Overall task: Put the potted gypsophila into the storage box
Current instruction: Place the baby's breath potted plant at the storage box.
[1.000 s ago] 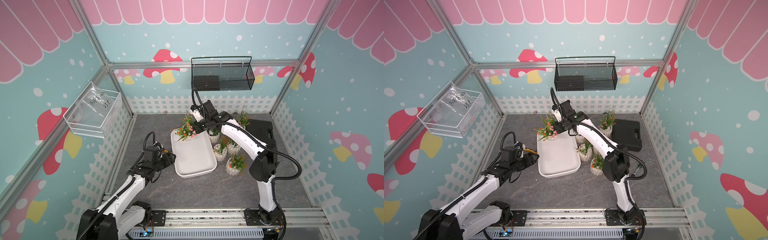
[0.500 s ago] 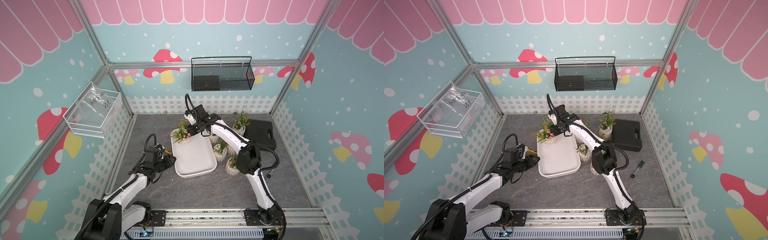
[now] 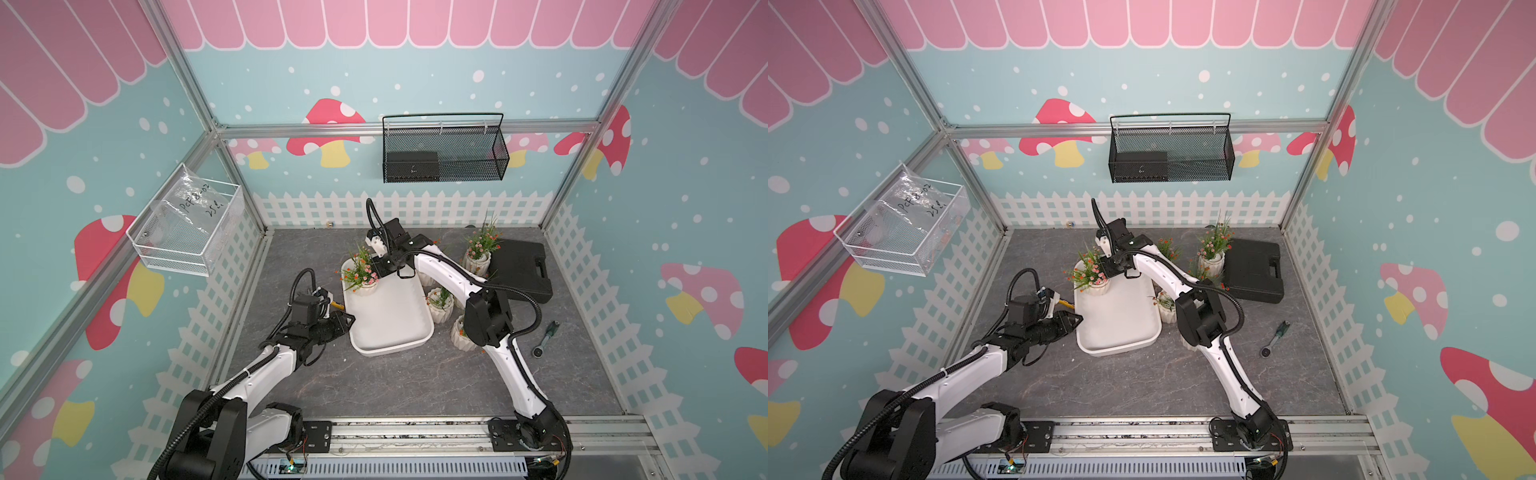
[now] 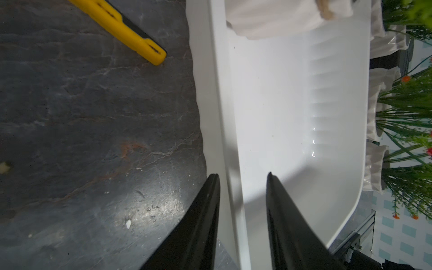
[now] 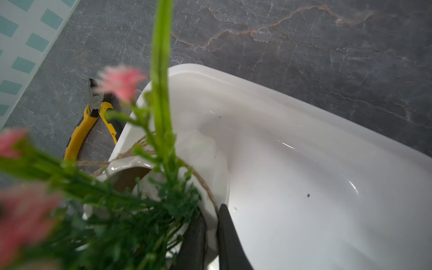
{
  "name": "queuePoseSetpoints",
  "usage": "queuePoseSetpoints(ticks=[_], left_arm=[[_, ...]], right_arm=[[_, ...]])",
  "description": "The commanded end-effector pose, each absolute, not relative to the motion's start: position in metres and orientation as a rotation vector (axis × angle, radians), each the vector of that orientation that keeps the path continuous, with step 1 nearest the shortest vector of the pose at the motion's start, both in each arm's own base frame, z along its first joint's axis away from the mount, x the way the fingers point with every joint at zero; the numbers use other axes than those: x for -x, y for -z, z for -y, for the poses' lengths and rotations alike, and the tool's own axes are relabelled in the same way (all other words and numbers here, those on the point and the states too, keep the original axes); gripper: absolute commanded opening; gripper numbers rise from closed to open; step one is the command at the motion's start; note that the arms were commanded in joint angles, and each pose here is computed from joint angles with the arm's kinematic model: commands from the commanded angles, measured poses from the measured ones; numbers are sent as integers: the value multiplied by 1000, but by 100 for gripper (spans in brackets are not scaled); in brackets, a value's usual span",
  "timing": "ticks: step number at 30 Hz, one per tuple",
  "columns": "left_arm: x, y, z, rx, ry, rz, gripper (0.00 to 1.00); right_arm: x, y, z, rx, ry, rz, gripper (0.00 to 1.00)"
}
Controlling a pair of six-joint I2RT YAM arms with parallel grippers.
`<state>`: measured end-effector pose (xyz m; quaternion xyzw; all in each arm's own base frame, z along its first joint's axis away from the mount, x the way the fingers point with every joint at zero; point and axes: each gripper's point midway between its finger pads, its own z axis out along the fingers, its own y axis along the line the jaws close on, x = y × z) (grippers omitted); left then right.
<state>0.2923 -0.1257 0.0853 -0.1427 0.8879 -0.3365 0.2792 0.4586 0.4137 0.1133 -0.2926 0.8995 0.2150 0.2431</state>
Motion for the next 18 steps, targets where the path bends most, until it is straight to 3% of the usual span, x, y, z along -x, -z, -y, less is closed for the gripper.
queuePoseSetpoints(ticks=[1, 7, 18], left_arm=[[-293, -87, 126, 358, 914, -2365, 36], [-292, -88, 127, 353, 926, -2359, 35], [-290, -88, 127, 351, 921, -2361, 36]], right_arm=[[-466, -136, -439, 792, -673, -2356, 0], [-467, -124, -443, 786, -650, -2372, 0], [-473, -116, -446, 752, -657, -2371, 15]])
